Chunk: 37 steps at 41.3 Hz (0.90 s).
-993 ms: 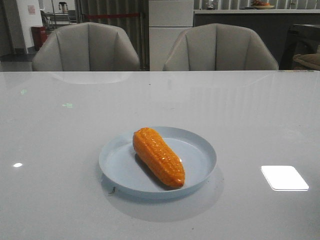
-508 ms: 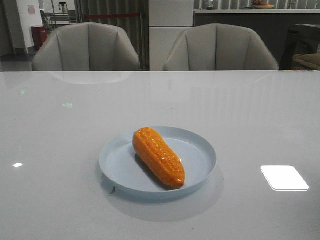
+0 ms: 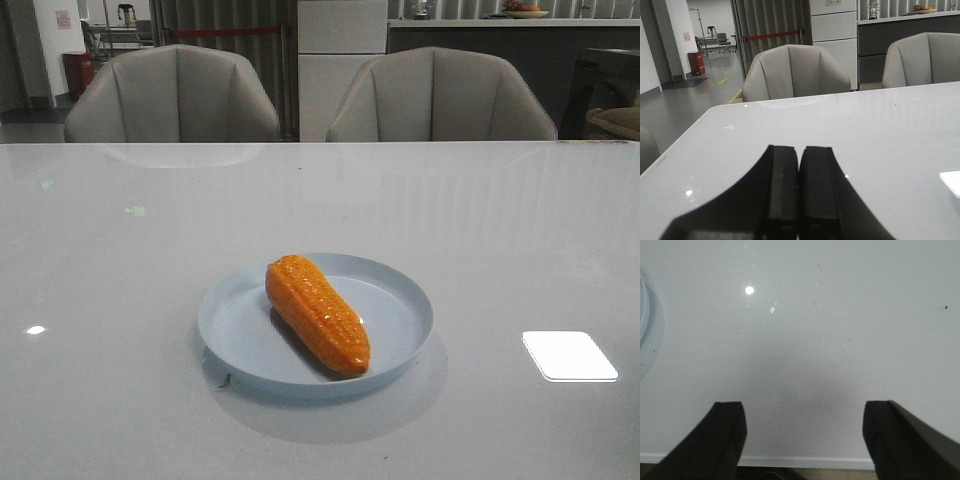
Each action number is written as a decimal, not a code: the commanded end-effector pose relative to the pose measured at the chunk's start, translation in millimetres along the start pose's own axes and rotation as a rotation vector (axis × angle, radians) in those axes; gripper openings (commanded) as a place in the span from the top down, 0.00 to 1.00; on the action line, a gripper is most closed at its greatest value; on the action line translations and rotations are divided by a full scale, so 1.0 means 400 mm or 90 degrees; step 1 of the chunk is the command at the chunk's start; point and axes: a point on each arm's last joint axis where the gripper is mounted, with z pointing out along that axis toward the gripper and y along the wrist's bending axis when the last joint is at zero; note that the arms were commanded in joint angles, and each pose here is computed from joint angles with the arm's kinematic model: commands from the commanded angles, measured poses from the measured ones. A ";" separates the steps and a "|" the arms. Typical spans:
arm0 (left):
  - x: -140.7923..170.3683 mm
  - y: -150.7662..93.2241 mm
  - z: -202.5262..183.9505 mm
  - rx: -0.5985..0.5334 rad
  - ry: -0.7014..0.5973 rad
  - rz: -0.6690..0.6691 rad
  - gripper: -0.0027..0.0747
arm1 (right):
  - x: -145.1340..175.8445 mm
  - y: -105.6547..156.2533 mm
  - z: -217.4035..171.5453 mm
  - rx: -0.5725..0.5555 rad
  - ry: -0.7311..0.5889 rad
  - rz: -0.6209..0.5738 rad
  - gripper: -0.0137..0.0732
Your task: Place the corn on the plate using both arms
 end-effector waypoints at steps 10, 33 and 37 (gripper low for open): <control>0.013 0.000 -0.001 -0.009 -0.034 -0.011 0.85 | -0.024 0.000 -0.044 0.035 -0.079 -0.058 0.16; 0.013 0.000 -0.001 -0.009 -0.034 -0.011 0.85 | 0.006 0.080 -0.173 -0.060 -0.262 -0.209 0.79; 0.013 0.000 -0.001 -0.009 -0.034 -0.011 0.85 | 0.022 0.081 -0.214 -0.070 -0.319 -0.217 0.76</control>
